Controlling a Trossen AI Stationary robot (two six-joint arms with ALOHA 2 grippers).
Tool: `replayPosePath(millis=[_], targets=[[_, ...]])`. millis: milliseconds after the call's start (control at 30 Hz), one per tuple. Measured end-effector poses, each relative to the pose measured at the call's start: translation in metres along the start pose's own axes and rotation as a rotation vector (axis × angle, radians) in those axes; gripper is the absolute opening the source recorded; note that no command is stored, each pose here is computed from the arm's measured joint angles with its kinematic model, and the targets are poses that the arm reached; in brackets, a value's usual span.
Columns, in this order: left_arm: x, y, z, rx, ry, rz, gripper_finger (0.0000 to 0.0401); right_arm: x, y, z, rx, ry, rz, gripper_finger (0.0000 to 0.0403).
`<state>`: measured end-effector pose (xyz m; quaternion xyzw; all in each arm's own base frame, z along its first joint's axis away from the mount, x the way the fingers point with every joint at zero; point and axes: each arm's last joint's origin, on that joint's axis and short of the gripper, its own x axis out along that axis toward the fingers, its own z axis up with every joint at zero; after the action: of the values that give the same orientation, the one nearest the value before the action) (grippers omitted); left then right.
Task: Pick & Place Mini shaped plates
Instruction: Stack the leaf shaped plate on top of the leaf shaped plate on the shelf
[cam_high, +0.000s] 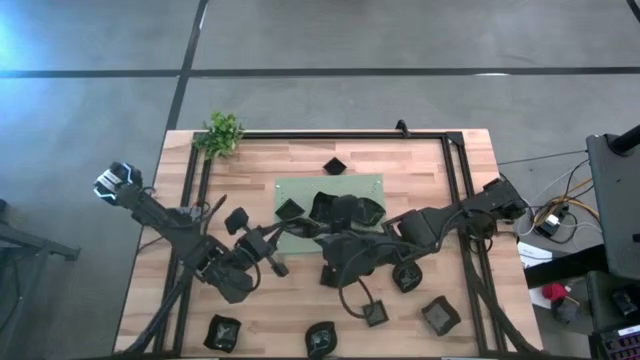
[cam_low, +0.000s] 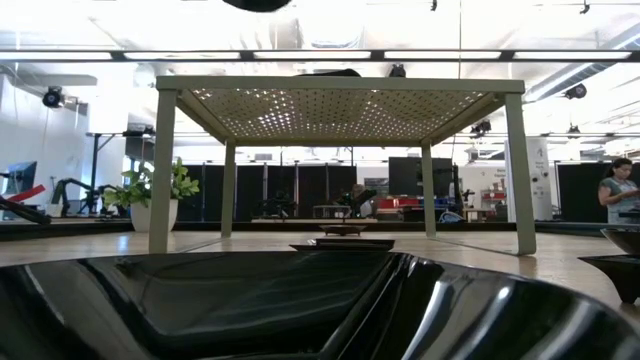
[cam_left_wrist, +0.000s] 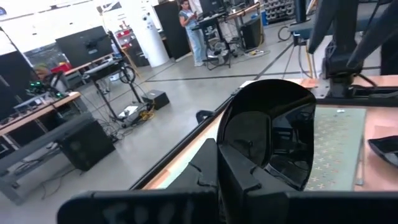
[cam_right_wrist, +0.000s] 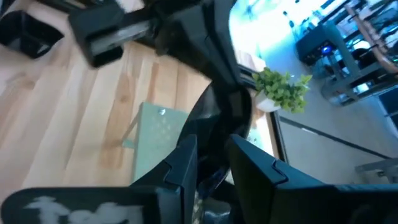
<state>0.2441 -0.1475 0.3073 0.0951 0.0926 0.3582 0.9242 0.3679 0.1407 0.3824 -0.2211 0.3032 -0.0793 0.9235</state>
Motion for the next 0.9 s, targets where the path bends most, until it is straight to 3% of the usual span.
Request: replayPosePath(millis=[167,900], targets=[[0.003,-0.003,-0.003,0.015,0.004,0.014,0.0000,0.004,-0.004,-0.001,-0.007,0.006,-0.054,0.0090],[0.007,-0.004,0.004,0.040,-0.016,0.038,0.0000,0.014,-0.017,-0.005,0.010,0.032,-0.079,0.0082]])
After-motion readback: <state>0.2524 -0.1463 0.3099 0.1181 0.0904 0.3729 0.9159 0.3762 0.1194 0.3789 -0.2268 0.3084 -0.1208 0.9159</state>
